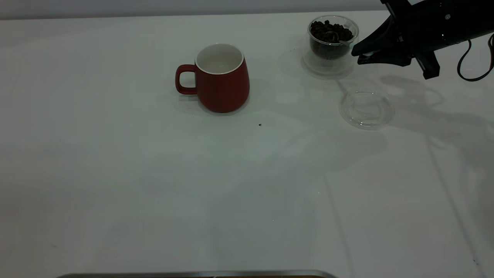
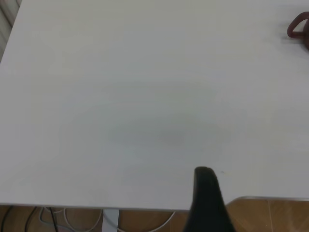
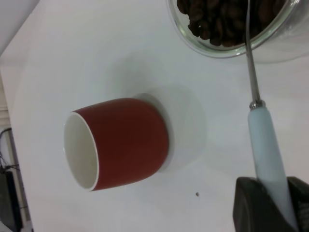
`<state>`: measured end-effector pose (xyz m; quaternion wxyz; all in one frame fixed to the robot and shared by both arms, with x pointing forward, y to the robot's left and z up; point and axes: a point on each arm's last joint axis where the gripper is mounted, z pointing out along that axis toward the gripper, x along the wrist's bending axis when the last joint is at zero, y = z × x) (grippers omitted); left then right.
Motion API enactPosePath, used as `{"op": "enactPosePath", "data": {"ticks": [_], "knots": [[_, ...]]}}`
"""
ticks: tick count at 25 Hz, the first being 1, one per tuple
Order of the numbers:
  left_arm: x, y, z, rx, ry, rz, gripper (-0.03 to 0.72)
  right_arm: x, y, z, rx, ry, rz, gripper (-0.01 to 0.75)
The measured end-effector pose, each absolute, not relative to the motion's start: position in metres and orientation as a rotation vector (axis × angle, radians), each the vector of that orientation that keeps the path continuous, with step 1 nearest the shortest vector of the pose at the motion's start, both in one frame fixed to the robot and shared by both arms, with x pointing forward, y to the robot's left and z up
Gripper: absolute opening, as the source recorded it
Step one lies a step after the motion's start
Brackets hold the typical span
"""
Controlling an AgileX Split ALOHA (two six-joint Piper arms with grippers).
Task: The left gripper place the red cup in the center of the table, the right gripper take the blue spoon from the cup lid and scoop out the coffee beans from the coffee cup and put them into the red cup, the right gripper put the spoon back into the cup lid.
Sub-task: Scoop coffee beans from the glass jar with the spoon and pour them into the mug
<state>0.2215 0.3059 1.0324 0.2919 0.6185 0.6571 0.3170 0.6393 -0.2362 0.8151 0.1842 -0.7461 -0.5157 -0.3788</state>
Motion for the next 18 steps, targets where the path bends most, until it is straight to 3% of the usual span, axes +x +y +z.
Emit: {"op": "enactPosePath", "data": {"ticks": [18], "knots": [[0.2215, 0.3059, 1.0324, 1.649, 1.751, 0.845, 0.587, 0.6400, -0.2356, 0.8172, -2.081, -1.271, -1.090, 0.113]]}}
